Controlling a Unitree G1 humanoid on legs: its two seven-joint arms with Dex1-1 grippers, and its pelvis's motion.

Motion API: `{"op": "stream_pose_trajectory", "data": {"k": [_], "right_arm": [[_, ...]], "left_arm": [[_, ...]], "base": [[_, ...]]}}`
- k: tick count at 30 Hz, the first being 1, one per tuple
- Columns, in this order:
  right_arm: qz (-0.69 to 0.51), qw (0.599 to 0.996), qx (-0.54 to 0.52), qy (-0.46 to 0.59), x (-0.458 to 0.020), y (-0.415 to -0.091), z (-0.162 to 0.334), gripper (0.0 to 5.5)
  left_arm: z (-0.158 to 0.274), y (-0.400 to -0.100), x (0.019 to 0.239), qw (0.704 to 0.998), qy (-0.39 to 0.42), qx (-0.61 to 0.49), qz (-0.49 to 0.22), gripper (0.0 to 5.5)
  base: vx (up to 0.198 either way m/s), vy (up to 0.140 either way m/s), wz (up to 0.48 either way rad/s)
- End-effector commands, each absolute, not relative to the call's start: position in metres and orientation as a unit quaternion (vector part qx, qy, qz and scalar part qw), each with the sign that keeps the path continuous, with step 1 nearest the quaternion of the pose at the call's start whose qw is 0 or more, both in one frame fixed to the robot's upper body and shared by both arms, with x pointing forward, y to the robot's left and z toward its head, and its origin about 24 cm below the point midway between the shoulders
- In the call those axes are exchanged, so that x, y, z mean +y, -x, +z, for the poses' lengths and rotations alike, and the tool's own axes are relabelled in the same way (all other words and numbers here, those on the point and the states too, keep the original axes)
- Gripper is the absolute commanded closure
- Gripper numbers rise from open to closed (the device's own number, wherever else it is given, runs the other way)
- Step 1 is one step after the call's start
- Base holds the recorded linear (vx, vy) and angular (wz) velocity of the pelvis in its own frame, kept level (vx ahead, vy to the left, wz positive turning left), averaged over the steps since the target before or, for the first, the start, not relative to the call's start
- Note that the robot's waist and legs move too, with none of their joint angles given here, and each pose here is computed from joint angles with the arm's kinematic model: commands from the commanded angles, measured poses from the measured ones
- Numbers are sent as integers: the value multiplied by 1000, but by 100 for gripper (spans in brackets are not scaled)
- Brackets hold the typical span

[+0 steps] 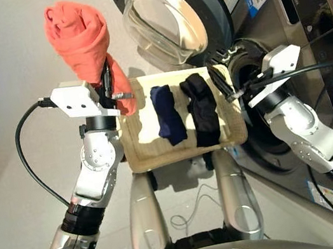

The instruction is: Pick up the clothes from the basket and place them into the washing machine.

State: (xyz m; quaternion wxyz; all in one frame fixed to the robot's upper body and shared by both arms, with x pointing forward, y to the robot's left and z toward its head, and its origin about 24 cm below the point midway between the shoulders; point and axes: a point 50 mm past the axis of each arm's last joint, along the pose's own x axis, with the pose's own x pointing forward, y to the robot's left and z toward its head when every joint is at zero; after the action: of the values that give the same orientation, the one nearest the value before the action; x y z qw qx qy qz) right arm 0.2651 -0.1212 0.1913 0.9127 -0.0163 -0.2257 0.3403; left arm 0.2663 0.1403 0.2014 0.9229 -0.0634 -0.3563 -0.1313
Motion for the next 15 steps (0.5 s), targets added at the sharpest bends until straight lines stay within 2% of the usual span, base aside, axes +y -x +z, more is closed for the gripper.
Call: {"op": "stream_pose_trajectory", "data": {"k": [1,8,15], "right_arm": [[403,862,-286,115,-116,-257,244,0],[450,833,-288,146,-90,-261,254,0],[464,820,-302,148,-71,-265,260,0]], "left_arm": [[248,-230,125,844,102,-472,-233,550],[255,-221,105,818,133,-462,-316,550],[259,-218,97,805,151,-454,-351,550]], "base": [[0,0,0],[0,0,0],[0,0,0]]}}
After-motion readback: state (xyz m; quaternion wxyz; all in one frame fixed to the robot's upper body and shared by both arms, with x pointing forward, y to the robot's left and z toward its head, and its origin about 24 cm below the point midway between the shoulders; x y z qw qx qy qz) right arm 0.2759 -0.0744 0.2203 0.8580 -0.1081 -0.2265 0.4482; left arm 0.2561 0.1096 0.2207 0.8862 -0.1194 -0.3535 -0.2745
